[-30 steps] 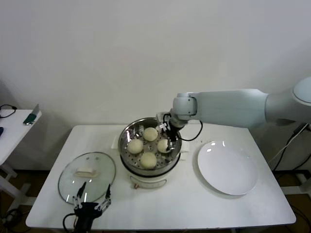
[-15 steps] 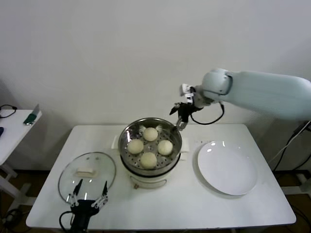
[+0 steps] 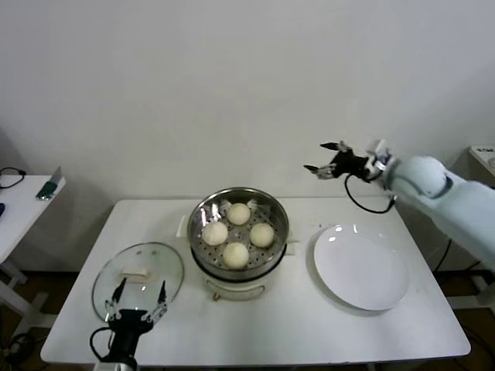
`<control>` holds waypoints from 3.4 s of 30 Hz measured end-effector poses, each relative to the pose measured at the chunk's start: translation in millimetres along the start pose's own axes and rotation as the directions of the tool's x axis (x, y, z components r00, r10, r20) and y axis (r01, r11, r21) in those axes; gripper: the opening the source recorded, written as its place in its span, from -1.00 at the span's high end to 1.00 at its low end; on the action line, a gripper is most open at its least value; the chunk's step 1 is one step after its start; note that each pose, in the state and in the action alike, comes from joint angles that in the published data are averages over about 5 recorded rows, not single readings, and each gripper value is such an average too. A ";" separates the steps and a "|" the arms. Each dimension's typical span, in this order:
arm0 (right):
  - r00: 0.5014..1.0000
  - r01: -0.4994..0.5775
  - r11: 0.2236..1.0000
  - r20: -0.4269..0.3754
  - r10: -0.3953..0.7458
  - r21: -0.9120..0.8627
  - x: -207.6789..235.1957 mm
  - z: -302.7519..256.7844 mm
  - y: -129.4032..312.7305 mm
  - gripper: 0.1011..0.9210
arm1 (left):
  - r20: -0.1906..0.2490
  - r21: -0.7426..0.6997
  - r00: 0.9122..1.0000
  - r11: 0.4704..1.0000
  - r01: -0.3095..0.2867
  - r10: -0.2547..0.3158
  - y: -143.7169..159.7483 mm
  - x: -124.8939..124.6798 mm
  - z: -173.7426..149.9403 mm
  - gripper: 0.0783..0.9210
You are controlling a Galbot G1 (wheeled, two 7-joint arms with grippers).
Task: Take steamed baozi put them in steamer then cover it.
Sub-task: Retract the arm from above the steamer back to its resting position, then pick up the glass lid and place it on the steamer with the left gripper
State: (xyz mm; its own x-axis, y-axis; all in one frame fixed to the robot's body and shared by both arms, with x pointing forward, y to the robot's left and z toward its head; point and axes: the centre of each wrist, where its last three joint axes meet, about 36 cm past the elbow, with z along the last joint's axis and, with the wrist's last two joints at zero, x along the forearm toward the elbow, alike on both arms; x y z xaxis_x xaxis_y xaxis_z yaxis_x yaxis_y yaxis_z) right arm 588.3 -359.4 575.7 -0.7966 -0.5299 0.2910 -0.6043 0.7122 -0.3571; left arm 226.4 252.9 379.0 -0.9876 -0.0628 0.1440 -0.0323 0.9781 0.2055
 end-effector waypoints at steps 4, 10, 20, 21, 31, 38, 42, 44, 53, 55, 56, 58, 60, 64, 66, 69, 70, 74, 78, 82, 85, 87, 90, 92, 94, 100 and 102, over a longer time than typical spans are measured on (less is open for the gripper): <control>0.992 -0.090 0.994 0.079 0.096 -0.067 18.5 35.1 15.0 -0.76 | 0.010 -0.007 1.000 1.000 0.006 -0.006 0.5 -5.3 -0.7 -0.77; 0.959 -0.212 0.960 0.150 0.241 -0.184 52.2 96.2 43.7 -0.76 | 0.023 -0.026 1.000 1.000 0.016 -0.016 2.5 -10.4 -1.8 -0.77; 0.925 -0.320 0.883 0.089 0.370 -0.344 117.8 209.9 143.4 -0.76 | 0.049 -0.171 0.997 0.983 0.074 -0.066 11.2 -14.8 3.8 -0.77; 0.924 -0.326 0.876 0.076 0.375 -0.356 124.4 218.9 155.6 -0.76 | 0.059 -0.208 0.995 0.974 0.088 -0.078 13.5 -15.0 5.2 -0.77; 0.903 -0.385 0.816 0.005 0.429 -0.431 165.1 266.8 244.7 -0.76 | 0.162 -0.648 0.981 0.738 0.188 -0.108 46.8 -23.3 39.9 -0.77; 0.879 -0.419 0.779 0.007 0.477 -0.468 171.4 272.0 272.0 -0.76 | 0.169 -0.840 0.984 0.514 0.174 -0.058 62.9 -37.3 78.1 -0.77; 0.867 -0.434 0.765 0.008 0.498 -0.476 174.1 272.0 279.0 -0.76 | 0.158 -0.901 0.987 0.404 0.159 -0.037 69.2 -48.0 98.4 -0.77; 0.862 -0.442 0.758 0.008 0.507 -0.479 175.5 271.6 281.4 -0.76 | 0.152 -0.922 0.988 0.357 0.153 -0.031 72.4 -54.1 107.3 -0.77; 0.843 -0.466 0.737 0.009 0.539 -0.489 180.8 269.3 290.1 -0.76 | 0.128 -0.969 0.992 0.209 0.129 -0.019 84.8 -86.1 136.4 -0.77; 0.839 -0.470 0.733 0.010 0.545 -0.491 182.0 268.9 291.9 -0.76 | 0.123 -0.974 0.992 0.188 0.124 -0.020 86.7 -93.5 140.6 -0.77; 0.837 -0.472 0.731 0.010 0.547 -0.492 182.6 268.6 292.8 -0.76 | 0.121 -0.976 0.992 0.178 0.122 -0.021 87.6 -97.2 142.6 -0.77; 0.833 -0.476 0.727 0.011 0.553 -0.495 183.7 268.0 294.2 -0.76 | 0.117 -0.980 0.993 0.161 0.119 -0.025 89.4 -104.6 146.4 -0.77; 0.829 -0.481 0.723 0.011 0.559 -0.496 184.8 267.9 295.5 -0.76 | 0.115 -0.982 0.993 0.148 0.118 -0.030 91.1 -111.6 149.4 -0.77; 0.824 -0.488 0.715 0.006 0.567 -0.500 186.5 268.6 298.4 -0.76 | 0.115 -0.983 0.993 0.138 0.119 -0.038 92.7 -123.6 151.9 -0.72; 0.822 -0.491 0.711 0.003 0.570 -0.504 186.5 268.7 300.0 -0.76 | 0.113 -0.983 0.993 0.138 0.118 -0.038 92.4 -128.0 152.6 -0.61; 0.819 -0.492 0.707 0.003 0.573 -0.508 185.6 267.6 301.1 -0.76 | 0.108 -0.984 0.993 0.140 0.112 -0.037 91.0 -132.7 154.0 -0.41; 0.819 -0.492 0.706 0.004 0.574 -0.509 185.1 267.0 301.1 -0.76 | 0.105 -0.984 0.994 0.140 0.109 -0.037 90.5 -133.8 154.7 -0.34; 0.816 -0.494 0.703 0.005 0.578 -0.512 182.8 265.3 300.1 -0.76 | 0.094 -0.985 0.995 0.141 0.099 -0.039 89.1 -137.2 157.1 -0.08; 0.813 -0.498 0.699 0.004 0.582 -0.513 180.6 264.4 299.0 -0.76 | 0.086 -0.985 0.995 0.145 0.091 -0.041 88.4 -139.0 158.0 0.21; 0.811 -0.501 0.698 0.003 0.584 -0.513 179.0 263.4 298.1 -0.76 | 0.078 -0.985 0.996 0.149 0.083 -0.043 88.3 -139.1 158.2 0.48; 0.812 -0.501 0.699 0.003 0.584 -0.510 178.7 262.3 296.8 -0.76 | 0.074 -0.985 0.996 0.152 0.080 -0.046 89.3 -138.6 156.7 0.68; 0.813 -0.501 0.701 0.004 0.583 -0.507 178.7 261.8 295.5 -0.76 | 0.073 -0.984 0.996 0.157 0.080 -0.048 90.0 -137.9 153.9 0.79; 0.812 -0.502 0.703 0.005 0.583 -0.503 178.8 261.5 293.7 -0.76 | 0.077 -0.982 0.996 0.169 0.084 -0.052 91.1 -136.2 146.1 0.85; 0.812 -0.504 0.704 0.005 0.584 -0.501 178.8 261.5 293.0 -0.76 | 0.082 -0.979 0.995 0.181 0.091 -0.057 92.4 -134.9 138.7 0.85; 0.811 -0.504 0.704 0.005 0.585 -0.500 178.8 261.5 292.7 -0.76 | 0.090 -0.976 0.994 0.194 0.101 -0.066 94.3 -133.9 129.5 0.85; 0.807 -0.519 0.702 -0.008 0.591 -0.488 178.7 263.5 292.0 -0.76 | 0.116 -0.964 0.988 0.227 0.136 -0.102 103.2 -131.4 90.0 0.85; 0.804 -0.527 0.700 -0.015 0.595 -0.481 178.1 264.5 292.0 -0.76 | 0.124 -0.961 0.985 0.234 0.149 -0.118 106.1 -132.1 71.7 0.85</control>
State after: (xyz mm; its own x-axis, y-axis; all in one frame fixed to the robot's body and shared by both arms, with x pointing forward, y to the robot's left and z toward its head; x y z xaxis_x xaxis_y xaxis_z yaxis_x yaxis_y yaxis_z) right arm 265.3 -367.6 288.5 -0.9994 0.0049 0.0352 0.0057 0.9997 0.0238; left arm 342.4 379.2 312.3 -0.9883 -0.1526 -0.0022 -0.0067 0.0286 0.9996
